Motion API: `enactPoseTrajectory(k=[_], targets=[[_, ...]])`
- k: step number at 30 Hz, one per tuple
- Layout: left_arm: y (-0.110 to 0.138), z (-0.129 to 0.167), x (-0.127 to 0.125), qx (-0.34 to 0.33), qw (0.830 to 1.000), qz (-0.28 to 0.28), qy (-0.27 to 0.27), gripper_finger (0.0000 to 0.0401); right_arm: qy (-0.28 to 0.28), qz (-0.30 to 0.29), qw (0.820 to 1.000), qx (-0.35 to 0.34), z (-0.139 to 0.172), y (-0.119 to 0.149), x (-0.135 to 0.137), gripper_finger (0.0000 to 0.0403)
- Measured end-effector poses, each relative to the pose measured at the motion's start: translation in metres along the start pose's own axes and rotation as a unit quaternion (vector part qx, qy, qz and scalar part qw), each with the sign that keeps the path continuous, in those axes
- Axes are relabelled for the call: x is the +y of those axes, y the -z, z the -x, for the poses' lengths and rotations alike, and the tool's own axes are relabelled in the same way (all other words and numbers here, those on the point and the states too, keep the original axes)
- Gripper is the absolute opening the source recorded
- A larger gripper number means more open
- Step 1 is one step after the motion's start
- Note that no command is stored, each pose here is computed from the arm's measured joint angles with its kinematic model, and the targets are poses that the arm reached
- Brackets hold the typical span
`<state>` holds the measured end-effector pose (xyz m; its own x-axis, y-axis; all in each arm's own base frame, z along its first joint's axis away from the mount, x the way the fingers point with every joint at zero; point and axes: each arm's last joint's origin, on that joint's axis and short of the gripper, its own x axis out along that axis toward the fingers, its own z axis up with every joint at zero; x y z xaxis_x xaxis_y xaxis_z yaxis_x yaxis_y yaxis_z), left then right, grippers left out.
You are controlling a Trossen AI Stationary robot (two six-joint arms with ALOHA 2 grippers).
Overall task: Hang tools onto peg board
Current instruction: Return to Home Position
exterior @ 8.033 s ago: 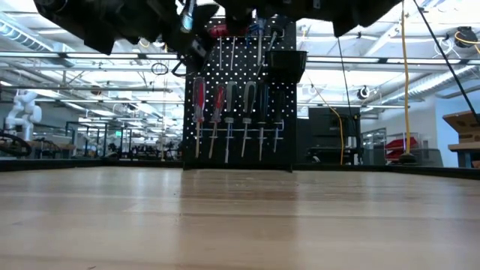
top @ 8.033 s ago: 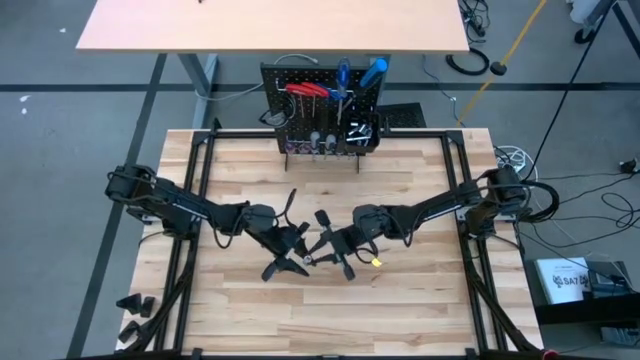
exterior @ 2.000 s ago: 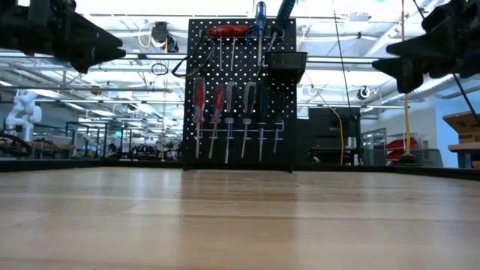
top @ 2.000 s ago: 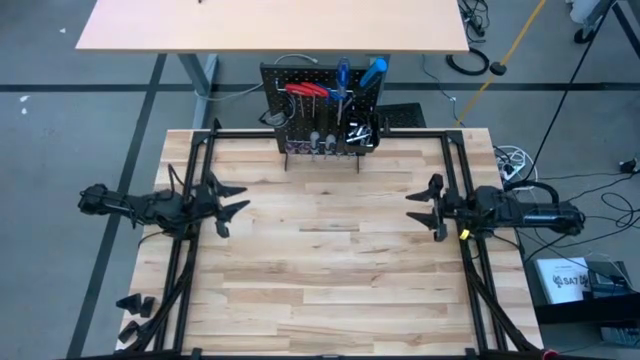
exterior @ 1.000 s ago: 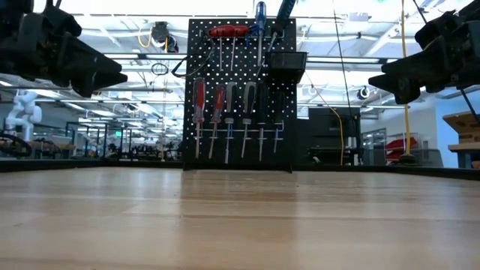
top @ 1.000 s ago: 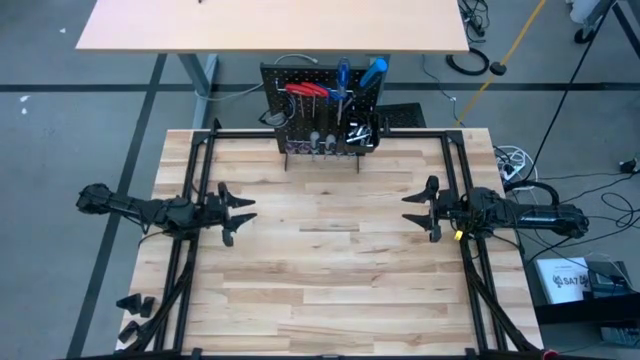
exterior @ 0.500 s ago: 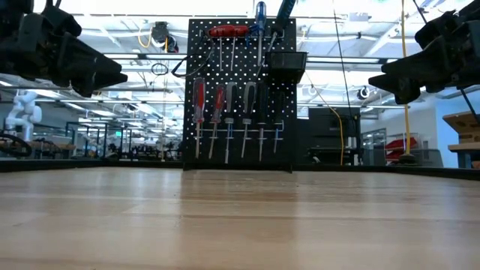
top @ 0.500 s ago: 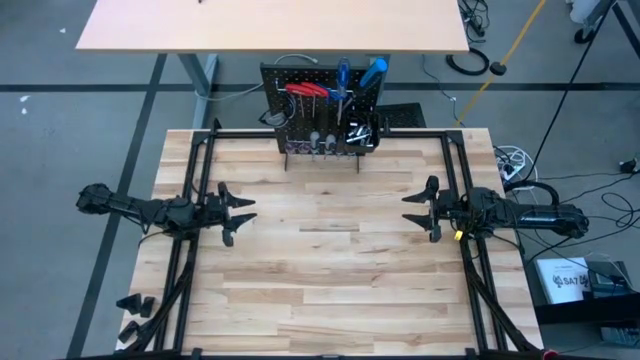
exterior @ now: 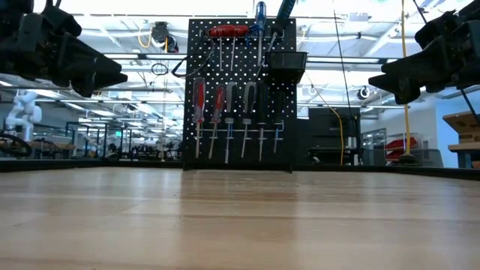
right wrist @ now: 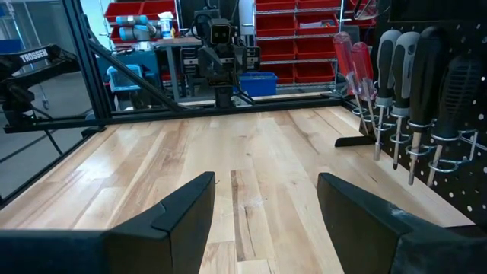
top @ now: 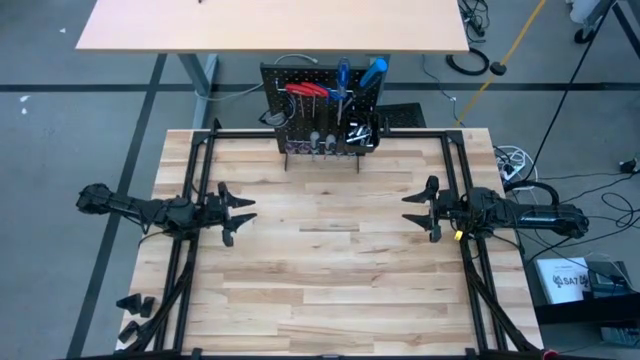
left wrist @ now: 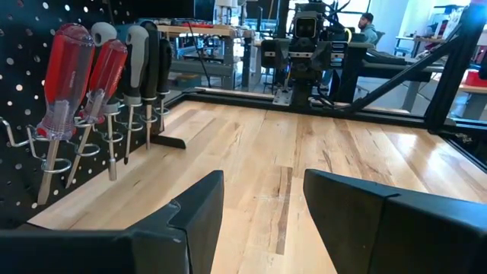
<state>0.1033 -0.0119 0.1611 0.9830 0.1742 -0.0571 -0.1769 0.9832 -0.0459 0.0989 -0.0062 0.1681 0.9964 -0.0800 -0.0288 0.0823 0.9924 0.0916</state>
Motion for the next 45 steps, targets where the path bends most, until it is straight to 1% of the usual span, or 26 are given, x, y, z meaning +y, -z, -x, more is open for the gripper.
enactPoseTrajectory(k=[9, 13, 45], targets=[[0.0000, 0.0000, 0.0000, 0.000, 1.000, 0.000, 0.000, 0.0190, 0.000, 0.000, 1.000, 0.000, 0.0000, 0.0001, 0.0000, 0.0226], [0.0000, 0.0000, 0.0000, 0.000, 1.000, 0.000, 0.000, 0.0190, -0.019, 0.001, 1.000, 0.005, -0.0005, 0.0011, 0.0033, 0.0226], [0.0003, 0.0000, 0.0000, 0.001, 1.000, 0.000, 0.000, 0.0190, -0.015, 0.001, 1.000, 0.004, -0.0005, 0.0010, 0.0031, 0.0226]])
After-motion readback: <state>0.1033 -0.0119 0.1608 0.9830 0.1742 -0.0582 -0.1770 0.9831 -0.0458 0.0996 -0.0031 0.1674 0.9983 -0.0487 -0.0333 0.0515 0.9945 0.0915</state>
